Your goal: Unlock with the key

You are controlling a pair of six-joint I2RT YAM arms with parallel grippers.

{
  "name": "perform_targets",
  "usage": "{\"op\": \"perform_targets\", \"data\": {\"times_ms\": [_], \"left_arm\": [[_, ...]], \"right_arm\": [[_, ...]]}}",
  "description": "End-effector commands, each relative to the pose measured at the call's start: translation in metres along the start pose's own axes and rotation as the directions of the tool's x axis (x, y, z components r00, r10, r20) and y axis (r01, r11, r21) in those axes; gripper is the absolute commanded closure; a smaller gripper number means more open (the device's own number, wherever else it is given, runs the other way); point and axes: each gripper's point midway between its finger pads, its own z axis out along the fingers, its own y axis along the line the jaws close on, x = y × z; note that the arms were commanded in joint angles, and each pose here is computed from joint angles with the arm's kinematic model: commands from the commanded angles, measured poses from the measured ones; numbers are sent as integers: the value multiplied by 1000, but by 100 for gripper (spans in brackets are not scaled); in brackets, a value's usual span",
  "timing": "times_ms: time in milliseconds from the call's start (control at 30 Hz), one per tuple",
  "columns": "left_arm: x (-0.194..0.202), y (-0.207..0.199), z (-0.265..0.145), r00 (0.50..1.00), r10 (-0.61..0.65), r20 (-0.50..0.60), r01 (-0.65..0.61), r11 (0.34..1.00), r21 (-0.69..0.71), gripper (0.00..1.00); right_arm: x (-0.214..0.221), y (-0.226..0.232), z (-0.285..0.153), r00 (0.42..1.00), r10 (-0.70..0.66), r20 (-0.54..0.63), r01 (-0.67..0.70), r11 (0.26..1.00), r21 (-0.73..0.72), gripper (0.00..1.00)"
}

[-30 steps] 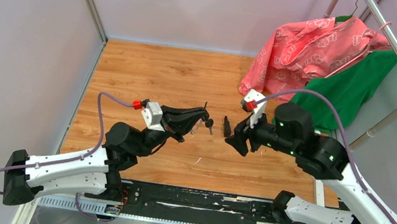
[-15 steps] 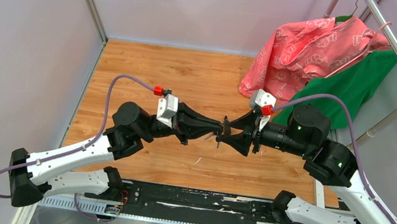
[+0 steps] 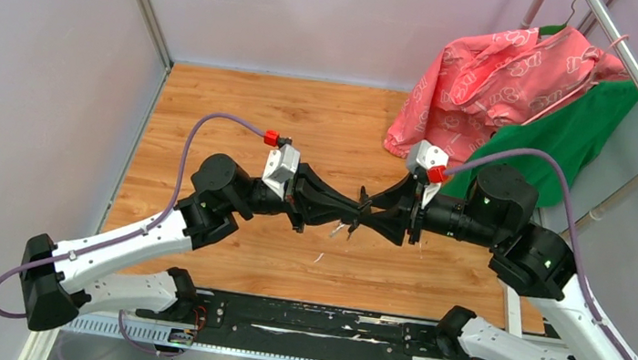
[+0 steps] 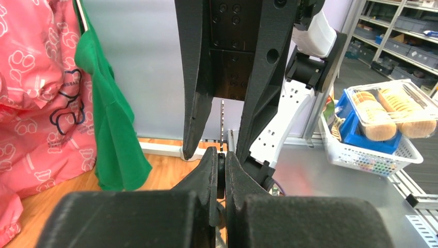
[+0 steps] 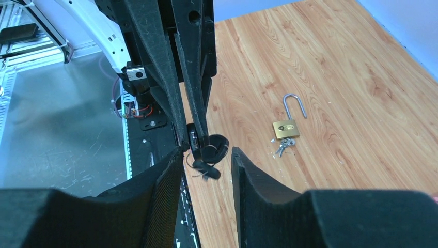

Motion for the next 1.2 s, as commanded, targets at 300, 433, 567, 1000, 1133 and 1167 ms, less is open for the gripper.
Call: {"op": "perform_targets", "data": {"times_ms": [300, 433, 567, 1000, 1133, 1167], "left_arm": [[-4, -9, 3, 1000, -9, -8, 10, 997, 71, 100], [-1, -9, 5, 1000, -15, -17, 16, 997, 78, 100], [-1, -10, 5, 1000, -15, -18, 16, 996, 83, 100], [-6, -12, 1, 1000, -3, -2, 3, 997, 80, 100], [-8, -14, 1, 1000, -4, 6, 3, 996, 84, 100], [-8, -14, 1, 1000, -4, 10, 3, 996, 86, 100]], "right_arm": [[-29, 15, -13, 995, 1, 104, 5, 998, -64, 62], [-34, 20, -14, 993, -1, 119, 12, 996, -89, 64], [-32, 21, -12, 994, 2, 112, 9, 995, -104, 73], [-18, 23, -9, 998, 4, 66, 4, 992, -125, 68], [-15, 22, -10, 998, 5, 59, 2, 993, -120, 69], [-14, 22, -9, 998, 5, 57, 1, 993, -119, 69]]}}
